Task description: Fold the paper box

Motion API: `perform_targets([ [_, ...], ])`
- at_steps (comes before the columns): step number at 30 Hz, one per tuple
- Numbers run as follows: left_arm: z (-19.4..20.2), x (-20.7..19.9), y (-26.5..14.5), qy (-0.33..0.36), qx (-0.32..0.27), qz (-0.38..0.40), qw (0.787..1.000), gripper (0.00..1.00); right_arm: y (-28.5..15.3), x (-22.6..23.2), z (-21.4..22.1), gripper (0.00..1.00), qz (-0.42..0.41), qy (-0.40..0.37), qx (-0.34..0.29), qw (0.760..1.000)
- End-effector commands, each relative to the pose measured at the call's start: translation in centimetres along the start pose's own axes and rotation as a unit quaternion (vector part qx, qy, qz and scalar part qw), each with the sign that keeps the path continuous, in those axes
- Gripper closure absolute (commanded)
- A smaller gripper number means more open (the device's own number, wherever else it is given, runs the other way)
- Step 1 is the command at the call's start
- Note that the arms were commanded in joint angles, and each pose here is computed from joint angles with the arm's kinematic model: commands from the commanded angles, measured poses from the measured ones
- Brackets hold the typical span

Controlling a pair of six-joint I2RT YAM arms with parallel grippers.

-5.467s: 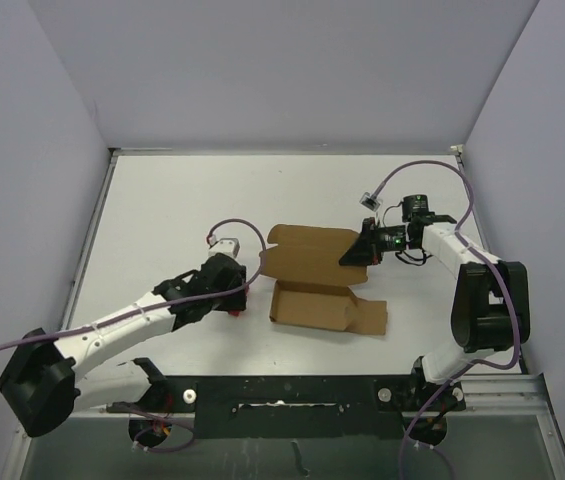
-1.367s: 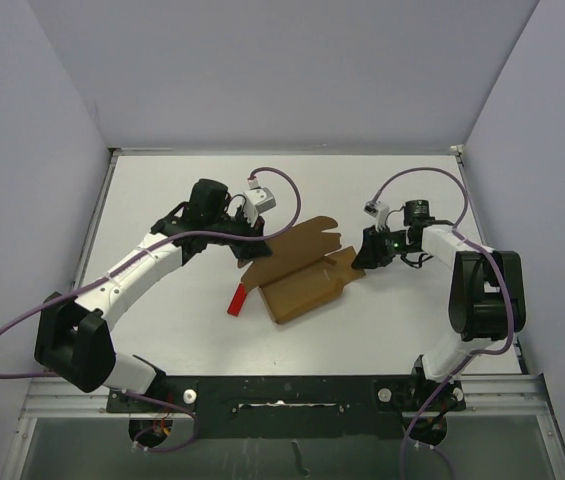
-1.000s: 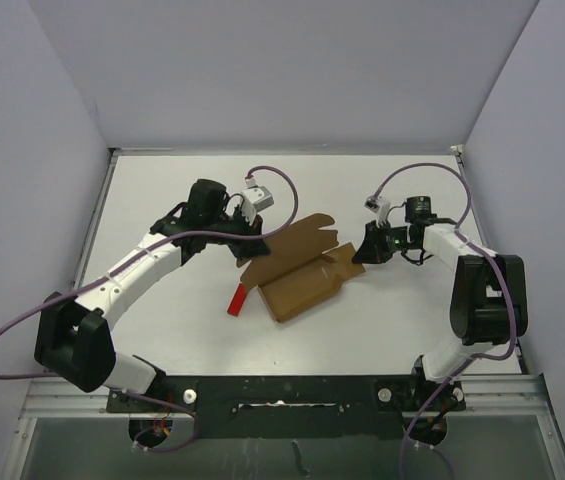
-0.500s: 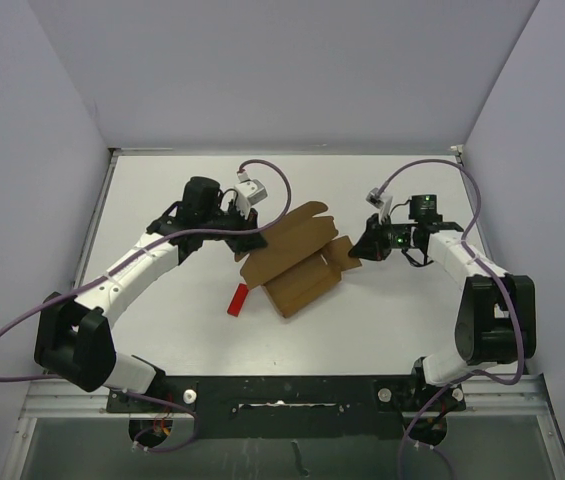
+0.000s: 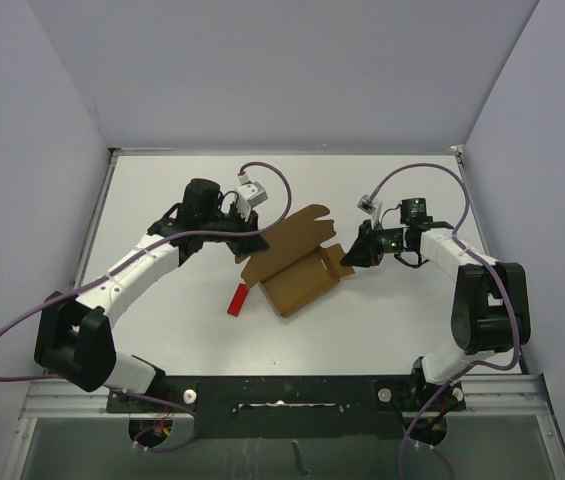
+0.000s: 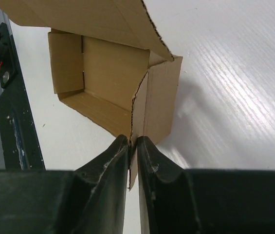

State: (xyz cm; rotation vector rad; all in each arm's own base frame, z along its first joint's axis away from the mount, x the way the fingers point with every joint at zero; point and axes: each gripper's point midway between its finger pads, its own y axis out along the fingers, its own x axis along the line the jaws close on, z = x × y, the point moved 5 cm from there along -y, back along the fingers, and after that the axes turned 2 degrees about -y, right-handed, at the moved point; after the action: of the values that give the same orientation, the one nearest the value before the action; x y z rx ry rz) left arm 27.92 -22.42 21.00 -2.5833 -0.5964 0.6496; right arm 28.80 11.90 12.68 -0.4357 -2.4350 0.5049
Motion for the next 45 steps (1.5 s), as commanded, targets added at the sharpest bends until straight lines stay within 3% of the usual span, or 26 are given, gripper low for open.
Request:
perform_targets([
  [1, -2.3, -1.8, -1.3, 0.037, -0.046, 0.027, 0.998, 1.0, 0.0, 0.7, -1.4, 0.83, -0.033, -0.02, -0.019, 0.999],
  [19, -2.3, -2.0, -1.2, 0.043, -0.043, 0.031, 0.998, 1.0, -1.3, 1.1, -2.1, 0.4, -0.12, 0.035, -0.076, 0.989],
  [29, -2.3, -2.3, -1.2, 0.048, -0.042, 0.035, 0.997, 1.0, -4.9, -0.1, -3.4, 0.34, -0.086, 0.039, -0.12, 0.988],
  [32, -2.3, -2.5, -1.2, 0.051, -0.042, 0.037, 0.997, 1.0, -5.5, -0.7, -3.5, 0.36, -0.062, 0.045, -0.122, 0.99],
  [34, -2.2, -2.5, -1.2, 0.053, -0.041, 0.037, 0.997, 1.0, -6.0, -1.4, -3.3, 0.43, -0.04, 0.057, -0.124, 0.99],
  [41, -2.2, -2.7, -1.2, 0.056, -0.041, 0.04, 0.997, 1.0, -7.4, -5.6, -1.4, 0.85, 0.105, 0.123, -0.105, 0.981],
  [45, -2.3, -2.9, -1.2, 0.058, -0.041, 0.044, 0.996, 1.0, -7.3, -7.1, -0.4, 0.99, 0.146, 0.147, -0.086, 0.975],
])
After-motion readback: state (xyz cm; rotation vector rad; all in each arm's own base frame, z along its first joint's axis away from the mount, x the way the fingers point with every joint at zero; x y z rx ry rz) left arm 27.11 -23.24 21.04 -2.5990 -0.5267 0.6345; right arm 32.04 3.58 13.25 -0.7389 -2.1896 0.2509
